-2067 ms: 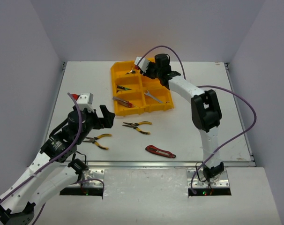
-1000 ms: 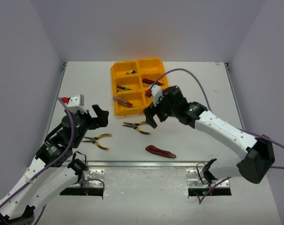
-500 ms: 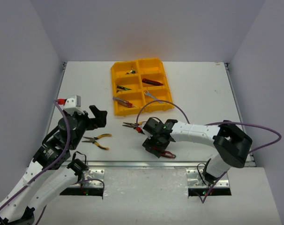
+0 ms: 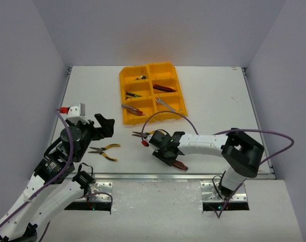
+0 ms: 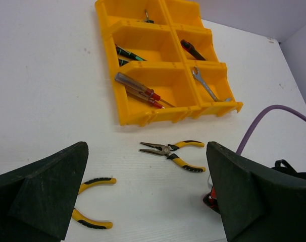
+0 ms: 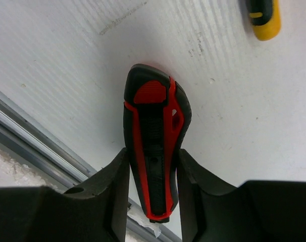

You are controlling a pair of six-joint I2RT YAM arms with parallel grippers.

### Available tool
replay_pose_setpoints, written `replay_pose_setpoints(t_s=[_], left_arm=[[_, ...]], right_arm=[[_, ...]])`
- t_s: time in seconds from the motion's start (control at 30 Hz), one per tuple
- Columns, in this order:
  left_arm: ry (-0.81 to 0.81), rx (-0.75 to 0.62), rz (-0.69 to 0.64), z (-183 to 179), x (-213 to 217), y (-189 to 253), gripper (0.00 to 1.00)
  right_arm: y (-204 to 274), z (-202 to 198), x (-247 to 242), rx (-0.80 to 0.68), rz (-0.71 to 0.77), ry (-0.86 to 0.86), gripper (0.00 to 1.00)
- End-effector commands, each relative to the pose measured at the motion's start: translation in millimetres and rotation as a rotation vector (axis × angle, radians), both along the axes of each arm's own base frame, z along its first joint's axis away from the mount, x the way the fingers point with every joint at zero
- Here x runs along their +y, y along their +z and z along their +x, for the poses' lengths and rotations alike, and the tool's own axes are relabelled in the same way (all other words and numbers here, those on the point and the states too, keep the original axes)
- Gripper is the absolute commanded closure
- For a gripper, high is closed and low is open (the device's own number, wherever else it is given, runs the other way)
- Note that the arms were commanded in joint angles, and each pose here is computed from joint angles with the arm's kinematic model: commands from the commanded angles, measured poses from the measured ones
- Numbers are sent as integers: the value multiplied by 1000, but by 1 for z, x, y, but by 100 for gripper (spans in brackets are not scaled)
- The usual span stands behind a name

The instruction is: Sort the tools into containers

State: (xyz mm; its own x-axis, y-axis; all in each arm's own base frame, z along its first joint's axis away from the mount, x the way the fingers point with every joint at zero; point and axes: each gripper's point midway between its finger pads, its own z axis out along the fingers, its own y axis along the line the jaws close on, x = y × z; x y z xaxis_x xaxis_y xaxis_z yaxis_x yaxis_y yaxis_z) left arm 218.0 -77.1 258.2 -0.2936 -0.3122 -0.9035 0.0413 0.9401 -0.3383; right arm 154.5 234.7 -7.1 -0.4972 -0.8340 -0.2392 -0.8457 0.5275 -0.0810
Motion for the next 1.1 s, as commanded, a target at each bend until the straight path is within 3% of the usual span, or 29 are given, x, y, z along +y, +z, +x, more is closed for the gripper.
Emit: replay_pose_setpoints(t_s=[0.0,0.17,0.27,0.37,0.5,0.77,0.9,1.07], left_arm=[[7,-34,-24,3,0,11,0],[13,-41,-27,2,2,13,0],[14,-43,-28,2,2,13,0],[14,-39,-26,2,2,12,0],[14,-35,-24,3,2,11,0],[5,-35,-25,3,0,11,0],[-7,-30,-21,4,-3,10,0],[-23,-23,-14,5,-6,8,0]], right_arm=[[57,16,18,-132,135,42,98],[110,38,13,-307,179,59,100],[155,86,12,-565,177,148,100],[194,135,16,-694,242,169,100],[233,246,14,-846,281,199,100],[234,387,34,-983,215,403,100],[219,416,44,-991,286,487,100],[187,418,55,-943,311,571,100]])
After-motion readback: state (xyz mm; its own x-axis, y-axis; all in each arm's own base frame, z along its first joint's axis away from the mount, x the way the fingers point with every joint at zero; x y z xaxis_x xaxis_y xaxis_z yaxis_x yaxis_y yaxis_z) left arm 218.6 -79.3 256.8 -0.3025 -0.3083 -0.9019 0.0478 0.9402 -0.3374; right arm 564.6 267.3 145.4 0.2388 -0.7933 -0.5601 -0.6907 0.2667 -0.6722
